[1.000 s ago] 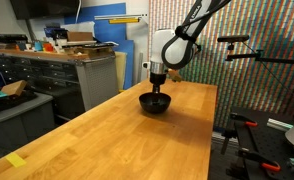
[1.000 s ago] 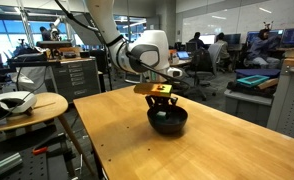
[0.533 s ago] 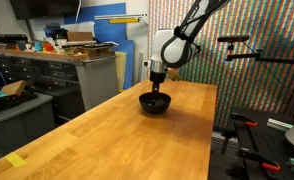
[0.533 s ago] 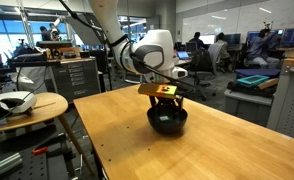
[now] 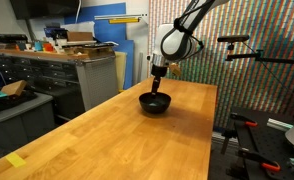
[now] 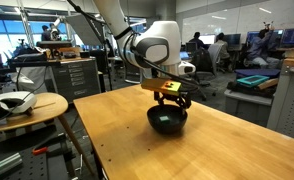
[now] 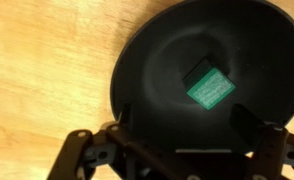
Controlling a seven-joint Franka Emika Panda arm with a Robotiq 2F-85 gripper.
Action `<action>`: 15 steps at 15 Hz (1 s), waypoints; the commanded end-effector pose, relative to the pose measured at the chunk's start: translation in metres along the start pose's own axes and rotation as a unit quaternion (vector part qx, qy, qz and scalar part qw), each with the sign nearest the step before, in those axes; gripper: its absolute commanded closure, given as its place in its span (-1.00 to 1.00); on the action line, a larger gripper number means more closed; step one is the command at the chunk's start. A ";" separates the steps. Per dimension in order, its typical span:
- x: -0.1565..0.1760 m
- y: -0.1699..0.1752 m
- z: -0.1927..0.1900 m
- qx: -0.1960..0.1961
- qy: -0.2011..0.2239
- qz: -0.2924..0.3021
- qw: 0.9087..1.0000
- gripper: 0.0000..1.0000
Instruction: Put the green block inside the black bowl
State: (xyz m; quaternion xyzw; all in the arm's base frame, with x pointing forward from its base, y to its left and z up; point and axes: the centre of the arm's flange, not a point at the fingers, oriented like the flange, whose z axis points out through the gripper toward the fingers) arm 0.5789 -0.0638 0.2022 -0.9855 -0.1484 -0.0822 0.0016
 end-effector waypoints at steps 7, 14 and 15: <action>-0.017 0.018 -0.055 0.005 -0.014 0.104 0.994 -1.00; -0.018 0.020 -0.051 0.016 -0.027 0.099 0.995 -1.00; -0.019 0.019 -0.051 0.016 -0.028 0.100 0.995 -1.00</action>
